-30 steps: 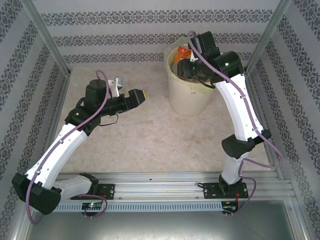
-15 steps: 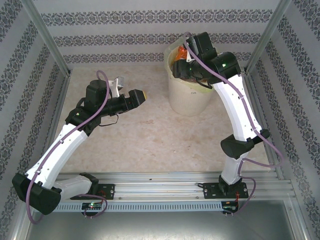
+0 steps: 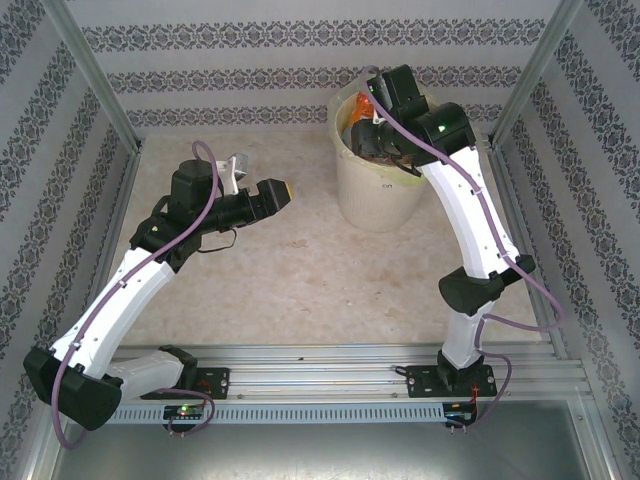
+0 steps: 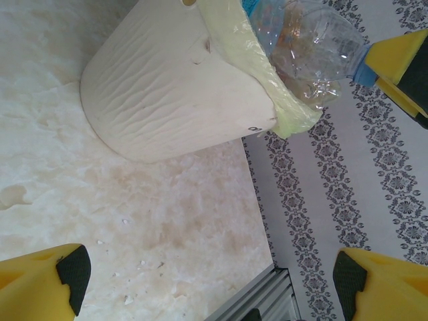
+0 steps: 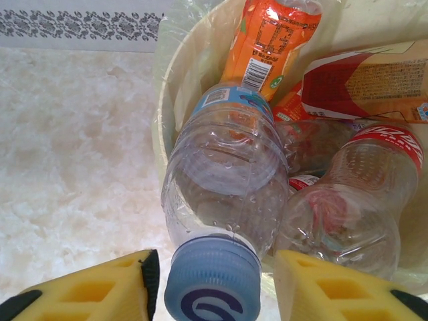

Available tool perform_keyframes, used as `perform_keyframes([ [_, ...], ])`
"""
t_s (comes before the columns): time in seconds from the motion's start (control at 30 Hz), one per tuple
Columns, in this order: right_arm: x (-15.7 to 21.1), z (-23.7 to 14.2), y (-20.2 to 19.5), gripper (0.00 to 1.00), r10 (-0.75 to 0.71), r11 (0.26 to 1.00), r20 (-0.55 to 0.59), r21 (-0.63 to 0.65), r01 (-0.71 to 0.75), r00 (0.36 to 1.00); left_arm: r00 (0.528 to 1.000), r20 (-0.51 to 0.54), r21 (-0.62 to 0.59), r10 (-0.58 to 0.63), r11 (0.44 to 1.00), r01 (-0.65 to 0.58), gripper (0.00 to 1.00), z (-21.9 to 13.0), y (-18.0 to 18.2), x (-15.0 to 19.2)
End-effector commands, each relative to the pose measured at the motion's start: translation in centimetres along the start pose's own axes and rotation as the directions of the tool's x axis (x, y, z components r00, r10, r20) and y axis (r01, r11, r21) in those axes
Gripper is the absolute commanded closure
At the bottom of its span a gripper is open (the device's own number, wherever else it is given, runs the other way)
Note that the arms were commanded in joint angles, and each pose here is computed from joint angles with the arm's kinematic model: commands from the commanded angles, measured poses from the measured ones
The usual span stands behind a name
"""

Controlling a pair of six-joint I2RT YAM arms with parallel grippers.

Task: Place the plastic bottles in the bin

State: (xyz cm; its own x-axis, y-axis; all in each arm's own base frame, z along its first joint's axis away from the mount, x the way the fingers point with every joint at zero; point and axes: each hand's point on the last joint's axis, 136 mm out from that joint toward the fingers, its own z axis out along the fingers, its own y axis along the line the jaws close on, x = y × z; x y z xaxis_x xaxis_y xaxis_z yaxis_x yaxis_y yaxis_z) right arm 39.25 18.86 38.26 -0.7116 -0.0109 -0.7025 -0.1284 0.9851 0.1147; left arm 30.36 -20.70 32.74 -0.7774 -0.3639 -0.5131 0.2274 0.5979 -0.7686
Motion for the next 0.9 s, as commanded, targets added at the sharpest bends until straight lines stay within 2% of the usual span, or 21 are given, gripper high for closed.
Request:
perform_keyframes([
  [0.0, 0.2, 0.0, 0.0, 0.54, -0.024, 0.999, -0.004, 0.023, 0.024, 1.0, 1.0, 0.001, 0.022, 0.024, 0.999, -0.024, 0.06, -0.5, -0.7, 0.5],
  [0.27, -0.4, -1.2, -0.8, 0.7, -0.034, 0.997, 0.043, 0.074, 0.031, 0.999, 1.0, 0.0, 0.022, 0.023, 0.999, -0.023, 0.05, -0.5, -0.7, 0.5],
  [0.47, -2.3, -4.5, -1.7, 0.72, -0.03, 0.995, 0.166, 0.098, 0.014, 0.986, 1.0, 0.0, 0.023, 0.022, 1.0, -0.022, 0.06, -0.5, -0.7, 0.5],
  [0.63, -3.5, -6.4, -3.6, 0.72, -0.025, 0.985, 0.261, 0.169, -0.02, 0.965, 1.0, 0.001, 0.026, 0.018, 1.0, -0.018, 0.06, -0.3, -0.6, 0.5],
  [0.87, -4.7, -5.9, -4.9, 0.73, -0.069, 0.963, 0.29, 0.27, -0.012, 0.954, 1.0, -0.002, 0.03, 0.015, 0.999, -0.015, 0.06, -0.2, -0.7, 0.5],
])
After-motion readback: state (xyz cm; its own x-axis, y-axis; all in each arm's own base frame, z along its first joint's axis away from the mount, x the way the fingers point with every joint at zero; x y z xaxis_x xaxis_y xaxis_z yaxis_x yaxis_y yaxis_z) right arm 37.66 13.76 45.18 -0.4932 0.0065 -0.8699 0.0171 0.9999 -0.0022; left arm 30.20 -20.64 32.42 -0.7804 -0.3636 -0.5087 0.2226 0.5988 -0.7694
